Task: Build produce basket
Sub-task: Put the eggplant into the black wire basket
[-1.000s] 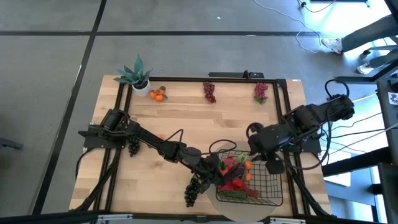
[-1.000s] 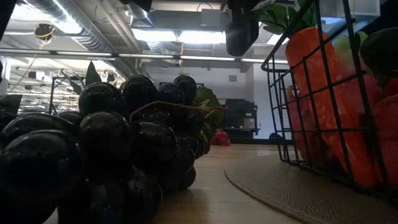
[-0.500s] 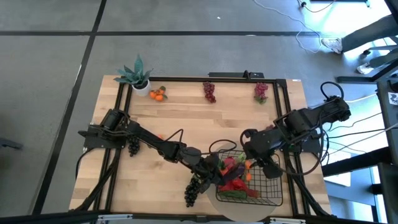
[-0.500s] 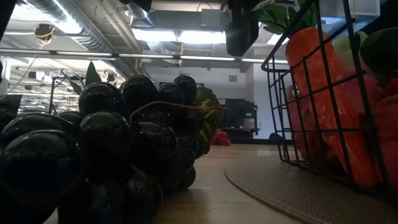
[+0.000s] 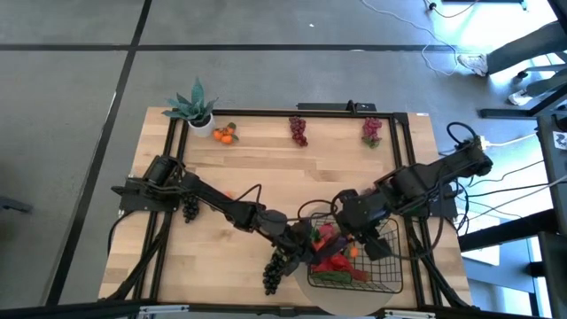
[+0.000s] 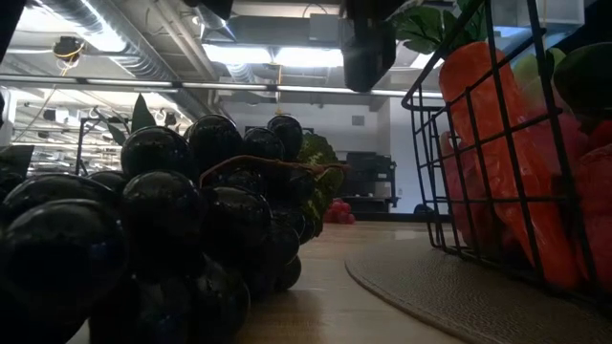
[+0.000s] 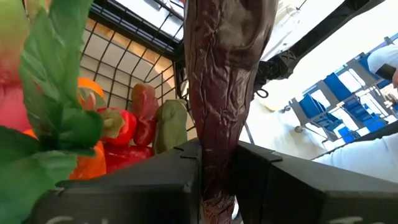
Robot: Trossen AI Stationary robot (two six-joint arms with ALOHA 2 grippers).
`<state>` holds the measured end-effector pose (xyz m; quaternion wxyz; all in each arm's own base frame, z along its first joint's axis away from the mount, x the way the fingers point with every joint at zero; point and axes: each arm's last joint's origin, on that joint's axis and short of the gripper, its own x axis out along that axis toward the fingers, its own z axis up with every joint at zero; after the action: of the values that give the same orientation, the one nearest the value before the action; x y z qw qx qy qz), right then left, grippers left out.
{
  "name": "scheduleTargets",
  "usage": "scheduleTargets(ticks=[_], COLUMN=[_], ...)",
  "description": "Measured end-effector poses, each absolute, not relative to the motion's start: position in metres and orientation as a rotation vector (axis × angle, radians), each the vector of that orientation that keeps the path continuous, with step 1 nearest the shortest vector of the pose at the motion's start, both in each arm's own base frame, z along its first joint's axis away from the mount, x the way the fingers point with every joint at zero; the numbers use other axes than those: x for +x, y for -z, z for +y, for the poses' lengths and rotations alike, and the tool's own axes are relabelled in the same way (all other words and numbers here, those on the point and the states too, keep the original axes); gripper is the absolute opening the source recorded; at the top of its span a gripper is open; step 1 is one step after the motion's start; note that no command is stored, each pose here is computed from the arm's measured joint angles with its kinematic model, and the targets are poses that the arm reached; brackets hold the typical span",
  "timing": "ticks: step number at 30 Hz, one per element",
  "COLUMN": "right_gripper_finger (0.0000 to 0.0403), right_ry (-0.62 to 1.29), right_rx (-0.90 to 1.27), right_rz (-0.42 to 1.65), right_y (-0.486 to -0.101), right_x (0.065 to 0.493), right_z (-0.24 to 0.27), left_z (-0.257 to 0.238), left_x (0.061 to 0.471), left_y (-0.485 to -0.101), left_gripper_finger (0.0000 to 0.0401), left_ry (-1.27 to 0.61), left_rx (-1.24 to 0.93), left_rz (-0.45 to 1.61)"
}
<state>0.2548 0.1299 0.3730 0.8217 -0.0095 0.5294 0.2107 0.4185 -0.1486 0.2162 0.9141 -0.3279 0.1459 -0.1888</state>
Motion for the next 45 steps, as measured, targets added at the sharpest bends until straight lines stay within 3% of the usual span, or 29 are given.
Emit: scheduleTargets(ticks=[13, 28, 45], right_gripper_finger=[0.0126, 0.0024, 0.0020], right_ry=[-0.463, -0.460, -0.460], right_rx=[0.000, 0.003, 0.004], right_rz=[1.091, 1.089, 1.089], right_y=[-0.373, -0.373, -0.373], right_x=[0.260, 0.260, 0.261], right_z=[0.133, 0.133, 0.133], left_z=[-0.147, -0.141, -0.137], left_x=[0.419, 0.421, 0.421], left_y=[-0.215, -0.214, -0.211], left_gripper_finger=[0.0040, 0.0046, 0.0094], left_ry=[0.372, 0.356, 0.323], left_rx=[-0.671, -0.675, -0.699], left_rz=[0.312, 0.314, 0.348])
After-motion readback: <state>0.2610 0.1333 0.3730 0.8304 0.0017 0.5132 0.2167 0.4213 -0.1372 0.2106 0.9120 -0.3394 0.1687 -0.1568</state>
